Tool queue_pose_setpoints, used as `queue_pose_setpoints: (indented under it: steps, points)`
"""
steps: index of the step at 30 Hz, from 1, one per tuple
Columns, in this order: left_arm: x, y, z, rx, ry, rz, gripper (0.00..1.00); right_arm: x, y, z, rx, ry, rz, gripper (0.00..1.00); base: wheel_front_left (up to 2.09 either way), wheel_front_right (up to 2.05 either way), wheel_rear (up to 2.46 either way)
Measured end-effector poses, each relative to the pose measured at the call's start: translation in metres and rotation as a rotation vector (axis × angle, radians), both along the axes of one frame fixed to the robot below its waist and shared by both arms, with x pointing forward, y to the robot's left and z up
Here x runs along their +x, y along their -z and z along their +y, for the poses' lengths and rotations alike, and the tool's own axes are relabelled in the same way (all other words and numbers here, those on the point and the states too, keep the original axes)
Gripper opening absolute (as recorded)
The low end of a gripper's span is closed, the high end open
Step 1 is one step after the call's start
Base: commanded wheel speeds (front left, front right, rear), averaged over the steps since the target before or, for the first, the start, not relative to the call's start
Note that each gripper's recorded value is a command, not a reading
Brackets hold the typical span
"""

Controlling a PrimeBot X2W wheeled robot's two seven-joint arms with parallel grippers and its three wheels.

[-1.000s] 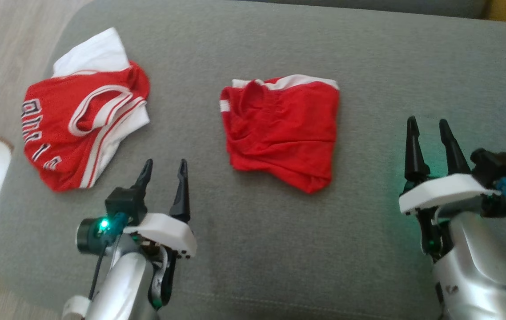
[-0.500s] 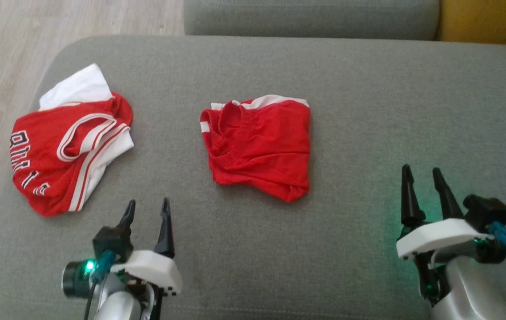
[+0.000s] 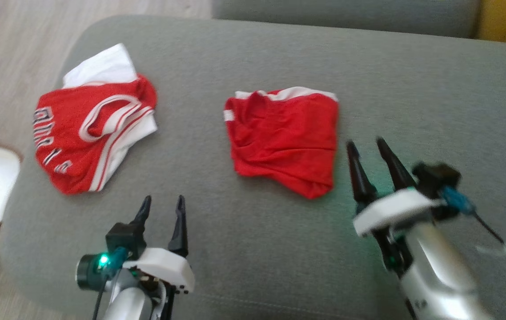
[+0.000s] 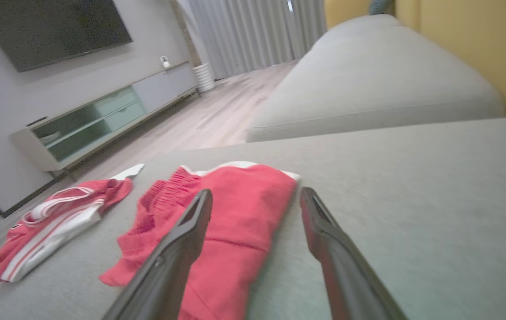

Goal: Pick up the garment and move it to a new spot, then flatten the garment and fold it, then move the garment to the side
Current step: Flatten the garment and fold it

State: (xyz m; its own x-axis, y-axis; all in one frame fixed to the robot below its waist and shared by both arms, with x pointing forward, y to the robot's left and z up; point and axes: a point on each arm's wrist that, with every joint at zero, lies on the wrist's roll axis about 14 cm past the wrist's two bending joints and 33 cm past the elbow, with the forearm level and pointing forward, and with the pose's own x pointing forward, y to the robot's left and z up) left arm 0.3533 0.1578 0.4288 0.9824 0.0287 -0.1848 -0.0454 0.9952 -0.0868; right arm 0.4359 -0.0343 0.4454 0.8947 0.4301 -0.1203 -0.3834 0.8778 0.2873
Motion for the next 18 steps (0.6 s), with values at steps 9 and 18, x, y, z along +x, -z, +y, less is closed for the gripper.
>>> queue_pose_setpoints:
  steps: [9, 18]
  points:
    - [-0.017, 0.012, 0.021, -0.023, -0.085, 0.051, 1.0, 0.034, -0.007, 0.09, -0.13, -0.278, -0.042, 1.0, 0.0, 0.0, 0.0]
    - [-0.021, 0.019, 0.034, -0.025, -0.138, 0.079, 1.0, 0.044, 0.034, 0.093, -0.227, -0.301, 0.057, 1.0, 0.0, 0.0, 0.0]
